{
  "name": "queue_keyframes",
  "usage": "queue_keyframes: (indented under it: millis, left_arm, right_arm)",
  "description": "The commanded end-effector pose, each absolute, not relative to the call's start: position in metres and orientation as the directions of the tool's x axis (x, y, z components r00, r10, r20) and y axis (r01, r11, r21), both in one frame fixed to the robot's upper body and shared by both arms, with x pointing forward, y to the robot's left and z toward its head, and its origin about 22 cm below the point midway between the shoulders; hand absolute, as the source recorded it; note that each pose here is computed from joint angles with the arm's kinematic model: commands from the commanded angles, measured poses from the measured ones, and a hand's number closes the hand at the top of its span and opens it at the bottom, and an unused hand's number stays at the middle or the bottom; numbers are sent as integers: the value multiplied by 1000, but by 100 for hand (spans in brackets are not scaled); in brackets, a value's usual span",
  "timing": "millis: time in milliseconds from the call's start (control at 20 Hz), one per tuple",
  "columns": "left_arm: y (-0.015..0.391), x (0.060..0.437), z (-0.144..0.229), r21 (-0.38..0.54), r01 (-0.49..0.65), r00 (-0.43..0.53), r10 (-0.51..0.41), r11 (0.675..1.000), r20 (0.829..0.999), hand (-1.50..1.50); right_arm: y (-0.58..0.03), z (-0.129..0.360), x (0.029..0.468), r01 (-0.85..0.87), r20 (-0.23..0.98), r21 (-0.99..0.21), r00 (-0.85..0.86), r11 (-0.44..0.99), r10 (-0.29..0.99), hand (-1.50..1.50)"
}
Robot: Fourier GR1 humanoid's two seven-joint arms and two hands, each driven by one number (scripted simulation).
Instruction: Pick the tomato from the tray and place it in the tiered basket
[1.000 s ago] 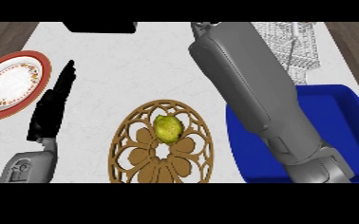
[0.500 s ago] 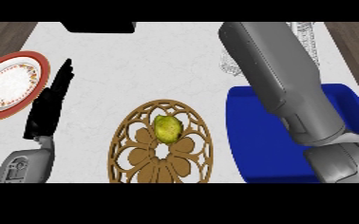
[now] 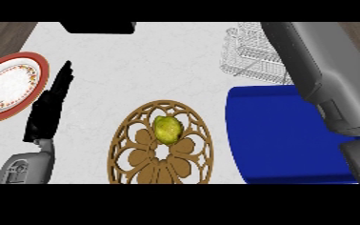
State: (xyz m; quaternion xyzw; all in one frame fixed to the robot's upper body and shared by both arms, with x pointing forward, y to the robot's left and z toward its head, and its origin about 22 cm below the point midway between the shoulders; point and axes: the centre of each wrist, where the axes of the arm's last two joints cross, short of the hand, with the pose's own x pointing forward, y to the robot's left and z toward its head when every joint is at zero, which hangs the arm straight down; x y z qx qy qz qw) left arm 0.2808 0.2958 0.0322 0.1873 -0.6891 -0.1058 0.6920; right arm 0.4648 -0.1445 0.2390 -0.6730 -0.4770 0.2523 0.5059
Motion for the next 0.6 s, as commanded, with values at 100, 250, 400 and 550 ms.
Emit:
queue_keyframes:
  millis: [100,250,400,550]
  left_arm:
    - [297,277,27,410,-114,18,-411,905,912,0]
    - [295,292,37,405,-113,21,-405,907,914,0]
    - [301,284,47,408,-122,11,-410,905,912,0]
    - [280,282,33,409,-113,15,-410,906,912,0]
  right_arm:
    - [-191,230,472,323,113,-946,392,-21,913,150]
    - [-207,220,471,322,197,-943,350,80,916,150]
    - [-215,200,474,278,216,-953,357,117,909,150]
    - [-210,179,472,249,254,-953,349,172,902,150]
